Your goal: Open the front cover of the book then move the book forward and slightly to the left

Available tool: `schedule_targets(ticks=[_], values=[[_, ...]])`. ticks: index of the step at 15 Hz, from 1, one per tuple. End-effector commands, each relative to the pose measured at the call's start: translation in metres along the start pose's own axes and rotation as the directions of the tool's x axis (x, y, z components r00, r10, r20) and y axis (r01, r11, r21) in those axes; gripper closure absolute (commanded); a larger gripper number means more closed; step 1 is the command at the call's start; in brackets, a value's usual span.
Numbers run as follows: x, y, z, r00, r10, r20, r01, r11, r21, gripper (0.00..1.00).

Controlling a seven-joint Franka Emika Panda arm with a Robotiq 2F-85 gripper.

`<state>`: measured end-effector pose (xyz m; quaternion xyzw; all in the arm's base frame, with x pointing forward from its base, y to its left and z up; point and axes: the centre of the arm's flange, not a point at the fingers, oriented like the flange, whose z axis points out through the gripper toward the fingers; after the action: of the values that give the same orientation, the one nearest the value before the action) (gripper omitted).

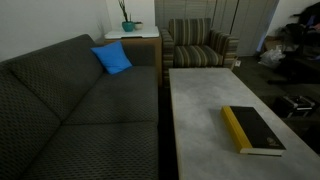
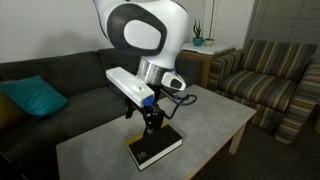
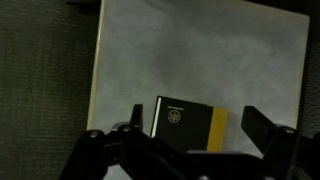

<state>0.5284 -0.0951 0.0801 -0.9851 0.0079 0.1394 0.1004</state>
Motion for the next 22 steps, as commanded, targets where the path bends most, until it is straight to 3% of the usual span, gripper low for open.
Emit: schedule_targets(ticks=[1, 2, 3, 8, 13, 22], values=[[0.050, 0.037, 0.029, 0.989, 0.148, -0.025, -0.146, 0.987, 0.067, 0.00], [0.060, 0.044, 0.035, 0.984, 0.172, -0.038, -0.168, 0.982, 0.090, 0.00], [0.027, 0.028, 0.026, 0.993, 0.118, -0.011, -0.117, 0.992, 0.040, 0.00], [0.031, 0.027, 0.033, 0.994, 0.108, -0.009, -0.107, 0.994, 0.029, 0.00], [0.057, 0.044, 0.059, 0.995, 0.098, -0.017, -0.098, 0.995, 0.003, 0.00], [0.113, 0.064, 0.092, 0.982, 0.045, -0.182, -0.065, 0.992, -0.109, 0.00]])
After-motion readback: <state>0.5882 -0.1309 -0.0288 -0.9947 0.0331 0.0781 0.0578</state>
